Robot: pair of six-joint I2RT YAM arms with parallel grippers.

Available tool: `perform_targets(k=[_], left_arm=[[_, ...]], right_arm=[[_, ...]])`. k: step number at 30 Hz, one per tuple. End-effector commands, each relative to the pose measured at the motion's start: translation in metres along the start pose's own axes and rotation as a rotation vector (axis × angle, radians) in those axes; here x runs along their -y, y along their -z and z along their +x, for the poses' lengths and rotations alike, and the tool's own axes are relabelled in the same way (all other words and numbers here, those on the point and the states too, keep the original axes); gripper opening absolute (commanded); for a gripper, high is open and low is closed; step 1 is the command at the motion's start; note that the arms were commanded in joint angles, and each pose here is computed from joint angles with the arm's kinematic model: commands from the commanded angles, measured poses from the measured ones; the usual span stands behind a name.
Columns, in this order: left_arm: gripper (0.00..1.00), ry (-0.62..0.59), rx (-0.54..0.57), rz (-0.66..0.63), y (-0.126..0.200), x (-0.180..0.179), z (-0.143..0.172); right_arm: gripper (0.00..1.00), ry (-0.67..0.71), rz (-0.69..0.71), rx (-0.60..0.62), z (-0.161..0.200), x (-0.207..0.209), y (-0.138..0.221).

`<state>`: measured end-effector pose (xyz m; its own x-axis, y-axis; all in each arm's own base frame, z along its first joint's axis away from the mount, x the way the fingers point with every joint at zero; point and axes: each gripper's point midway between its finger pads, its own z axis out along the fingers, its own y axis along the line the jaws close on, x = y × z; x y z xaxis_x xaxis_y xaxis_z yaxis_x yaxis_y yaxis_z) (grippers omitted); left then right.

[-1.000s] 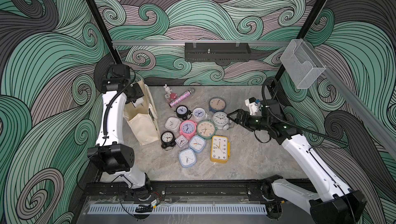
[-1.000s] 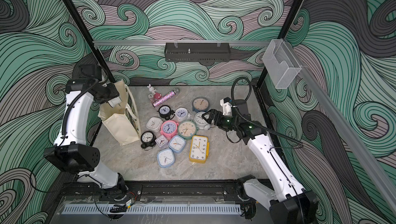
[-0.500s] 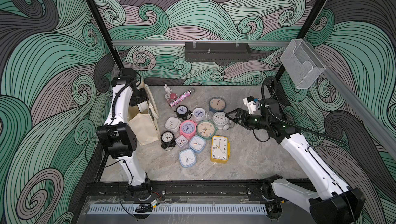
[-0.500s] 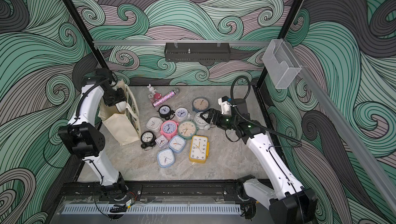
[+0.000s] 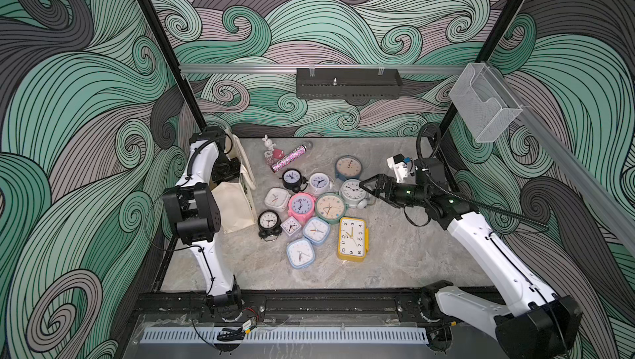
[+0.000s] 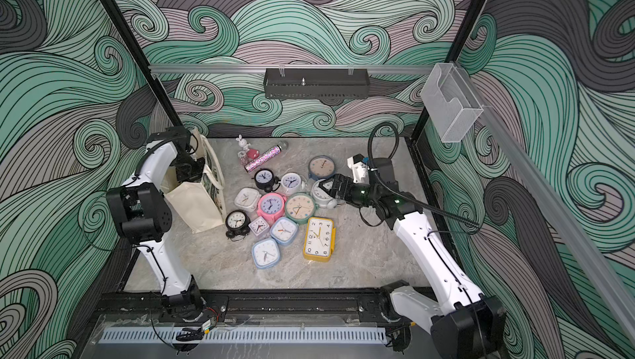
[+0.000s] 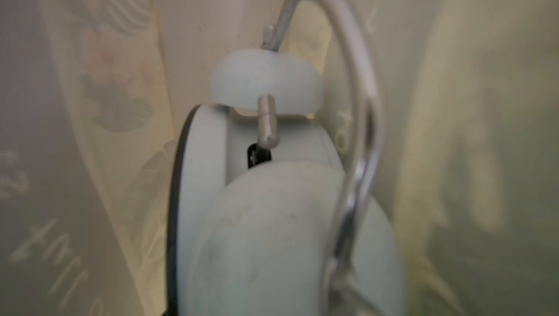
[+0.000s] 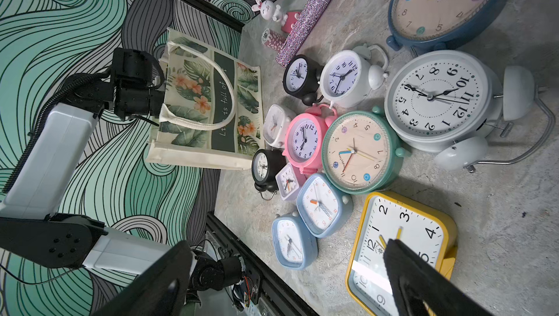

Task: Put the alarm clock into the canvas bag
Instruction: Place the alarm at the canvas bag.

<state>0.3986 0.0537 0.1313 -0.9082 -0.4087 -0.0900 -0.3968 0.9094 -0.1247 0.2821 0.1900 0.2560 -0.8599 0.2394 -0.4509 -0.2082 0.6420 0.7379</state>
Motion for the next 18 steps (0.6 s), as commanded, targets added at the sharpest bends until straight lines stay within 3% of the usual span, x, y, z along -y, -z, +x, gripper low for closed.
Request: perform_targets(k=[1,13,14,18], left_arm=[[0.32,0.017,0.011,-0.035,-0.002,-0.009,-0.003],[0.56,0.054,0.098,-0.091,0.018,-0.018,-0.01],[0.61,0.058,0.108,-0.099,0.022,-0.02,-0.011],[0.98,0.053,0.149,-0.115,0.034,-0.021,-0.012]], right_arm=[[1.0,0.006,-0.012,-0.011,0.003,0.0,-0.004],[1.0,0.011,0.056,0.008,0.004,0.013,-0.001],[1.0,0.012,0.063,0.01,0.003,0.013,-0.001],[1.0,0.007,0.082,0.007,0.005,0.018,-0.001]])
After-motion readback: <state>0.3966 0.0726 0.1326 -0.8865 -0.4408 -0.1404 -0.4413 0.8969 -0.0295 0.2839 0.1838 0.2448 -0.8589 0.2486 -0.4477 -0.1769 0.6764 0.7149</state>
